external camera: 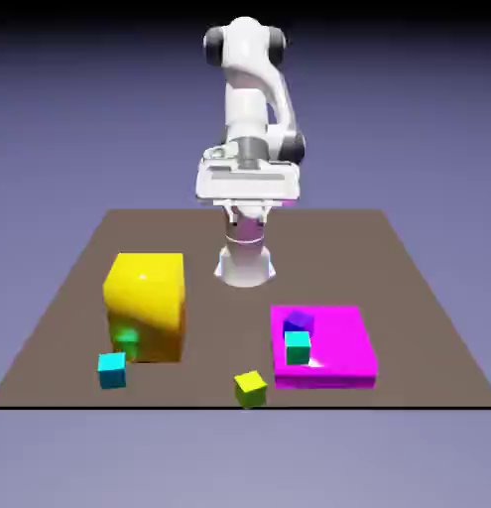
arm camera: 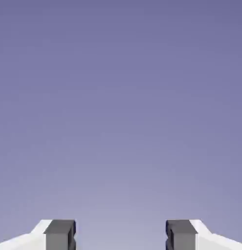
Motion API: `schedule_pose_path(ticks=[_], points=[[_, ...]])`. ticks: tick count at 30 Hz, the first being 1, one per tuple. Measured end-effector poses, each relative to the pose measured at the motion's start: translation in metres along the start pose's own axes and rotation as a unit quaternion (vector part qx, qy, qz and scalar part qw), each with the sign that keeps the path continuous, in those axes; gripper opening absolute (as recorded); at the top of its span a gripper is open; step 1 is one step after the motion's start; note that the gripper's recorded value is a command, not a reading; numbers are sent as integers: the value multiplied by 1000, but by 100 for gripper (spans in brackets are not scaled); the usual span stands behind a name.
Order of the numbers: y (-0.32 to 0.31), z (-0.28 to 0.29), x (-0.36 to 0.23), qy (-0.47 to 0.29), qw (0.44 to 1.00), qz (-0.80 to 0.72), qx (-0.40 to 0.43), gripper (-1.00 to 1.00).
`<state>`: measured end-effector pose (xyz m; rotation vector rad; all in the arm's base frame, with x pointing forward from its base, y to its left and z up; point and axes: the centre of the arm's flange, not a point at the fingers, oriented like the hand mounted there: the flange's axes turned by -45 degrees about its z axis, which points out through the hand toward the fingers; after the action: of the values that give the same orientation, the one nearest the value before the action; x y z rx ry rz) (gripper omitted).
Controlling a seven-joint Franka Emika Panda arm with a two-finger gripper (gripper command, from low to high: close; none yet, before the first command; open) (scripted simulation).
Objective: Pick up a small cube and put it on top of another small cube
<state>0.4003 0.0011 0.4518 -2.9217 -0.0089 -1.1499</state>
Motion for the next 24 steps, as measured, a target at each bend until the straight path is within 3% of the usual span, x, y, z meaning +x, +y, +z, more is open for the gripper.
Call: schedule_pose_path(ticks=[12,24], points=[[35,131,6,-227,942,244,-22,0],[58,263,-40,-435,773,461,-43,0]])
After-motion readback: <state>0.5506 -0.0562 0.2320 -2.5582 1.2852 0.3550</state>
